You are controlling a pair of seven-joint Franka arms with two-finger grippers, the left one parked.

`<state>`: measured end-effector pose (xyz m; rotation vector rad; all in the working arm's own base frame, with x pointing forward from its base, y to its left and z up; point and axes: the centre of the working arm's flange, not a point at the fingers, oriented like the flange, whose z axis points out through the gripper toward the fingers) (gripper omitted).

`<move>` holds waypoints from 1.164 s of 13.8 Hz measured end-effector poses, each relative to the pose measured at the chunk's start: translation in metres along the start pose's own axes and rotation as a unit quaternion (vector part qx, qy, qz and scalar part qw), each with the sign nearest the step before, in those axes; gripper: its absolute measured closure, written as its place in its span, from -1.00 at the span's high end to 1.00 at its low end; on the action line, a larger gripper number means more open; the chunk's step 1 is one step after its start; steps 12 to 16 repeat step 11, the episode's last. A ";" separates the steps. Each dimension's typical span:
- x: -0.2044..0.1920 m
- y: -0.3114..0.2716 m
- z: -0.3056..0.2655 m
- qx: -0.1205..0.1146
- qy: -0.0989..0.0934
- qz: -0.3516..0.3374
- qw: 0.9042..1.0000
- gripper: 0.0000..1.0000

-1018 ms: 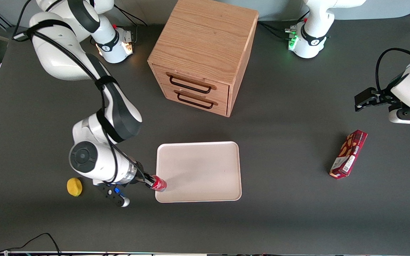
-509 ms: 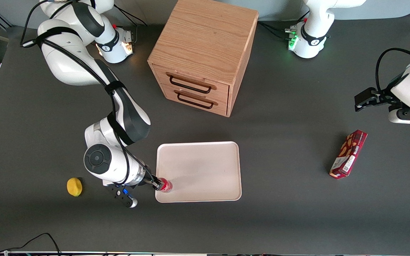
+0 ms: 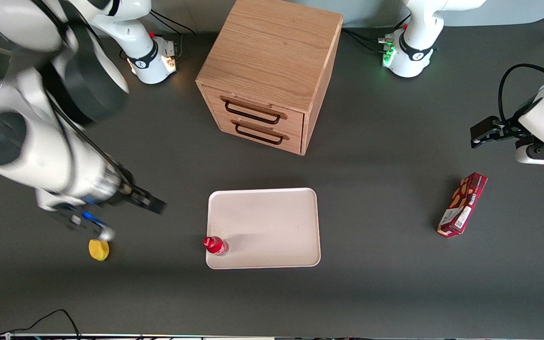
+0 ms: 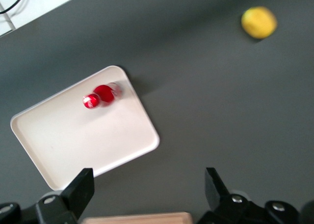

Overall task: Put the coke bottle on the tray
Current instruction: 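Open the right gripper, release the bottle upright, and withdraw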

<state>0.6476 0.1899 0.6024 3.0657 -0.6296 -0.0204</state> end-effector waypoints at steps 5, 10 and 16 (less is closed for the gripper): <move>-0.027 0.153 -0.043 -0.013 -0.007 -0.068 0.998 1.00; -0.084 0.211 0.007 -0.010 0.004 -0.073 0.997 1.00; -0.090 0.211 0.008 -0.006 0.006 -0.073 0.997 1.00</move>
